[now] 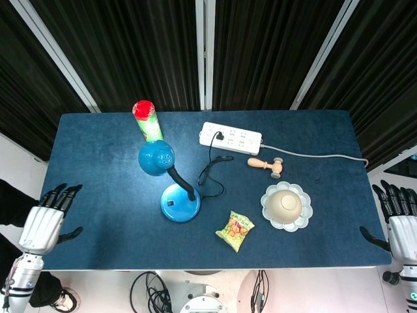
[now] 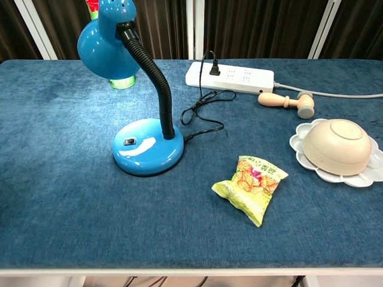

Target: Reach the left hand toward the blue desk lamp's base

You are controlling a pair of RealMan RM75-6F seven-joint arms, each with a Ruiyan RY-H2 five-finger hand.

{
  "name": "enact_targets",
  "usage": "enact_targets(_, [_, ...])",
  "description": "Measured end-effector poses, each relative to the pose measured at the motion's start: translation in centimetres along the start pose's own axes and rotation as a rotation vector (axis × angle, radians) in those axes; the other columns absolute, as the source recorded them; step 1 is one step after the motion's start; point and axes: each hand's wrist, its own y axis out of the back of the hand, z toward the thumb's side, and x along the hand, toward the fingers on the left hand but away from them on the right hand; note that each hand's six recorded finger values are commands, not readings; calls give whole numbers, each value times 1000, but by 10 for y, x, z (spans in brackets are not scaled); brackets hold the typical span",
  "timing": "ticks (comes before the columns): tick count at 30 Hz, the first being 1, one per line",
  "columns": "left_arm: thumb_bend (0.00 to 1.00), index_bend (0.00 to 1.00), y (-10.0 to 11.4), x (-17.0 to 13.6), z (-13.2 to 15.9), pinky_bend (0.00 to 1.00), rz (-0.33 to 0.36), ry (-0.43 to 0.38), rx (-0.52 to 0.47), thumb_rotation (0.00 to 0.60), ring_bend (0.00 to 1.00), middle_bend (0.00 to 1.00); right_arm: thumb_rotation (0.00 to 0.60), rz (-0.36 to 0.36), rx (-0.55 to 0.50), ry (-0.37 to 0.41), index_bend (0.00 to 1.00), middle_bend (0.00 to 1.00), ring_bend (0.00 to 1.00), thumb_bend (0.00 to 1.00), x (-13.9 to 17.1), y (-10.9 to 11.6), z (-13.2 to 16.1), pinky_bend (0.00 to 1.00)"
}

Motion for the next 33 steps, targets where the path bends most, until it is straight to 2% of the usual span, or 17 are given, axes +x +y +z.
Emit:
enact_targets(1, [291,182,-2,2,4,726,-8,-13,-4,600,676,690,600,2,0,0,0,0,0,124,0,0,0,0])
enact_targets(2, [333,203,-6,5,9,768,-22,-31,-11,600,730,749,600,2,-2,0,0,0,0,125,1,-1,0,0])
enact_targets(4, [364,218,-14,9,18,793,-47,-63,-21,600,761,786,600,-2,-6,-1,0,0,0,123,1,0,0,0])
enact_targets(11, [369,204,-53,35,62,795,-176,-184,-45,600,770,797,600,-11,-10,4,0,0,0,131,3,4,0,0])
enact_targets(18, [369,166,-88,60,103,795,-285,-255,-59,600,772,802,600,-17,-11,-2,0,0,0,132,5,8,-3,0])
enact_targets(23, [371,166,-101,72,121,795,-310,-278,-60,600,773,804,600,-22,-16,-11,0,0,0,140,6,10,-7,0])
enact_targets(33, [374,165,-122,82,127,795,-363,-285,-30,600,772,804,600,-20,-27,-20,0,0,0,143,6,8,-12,0])
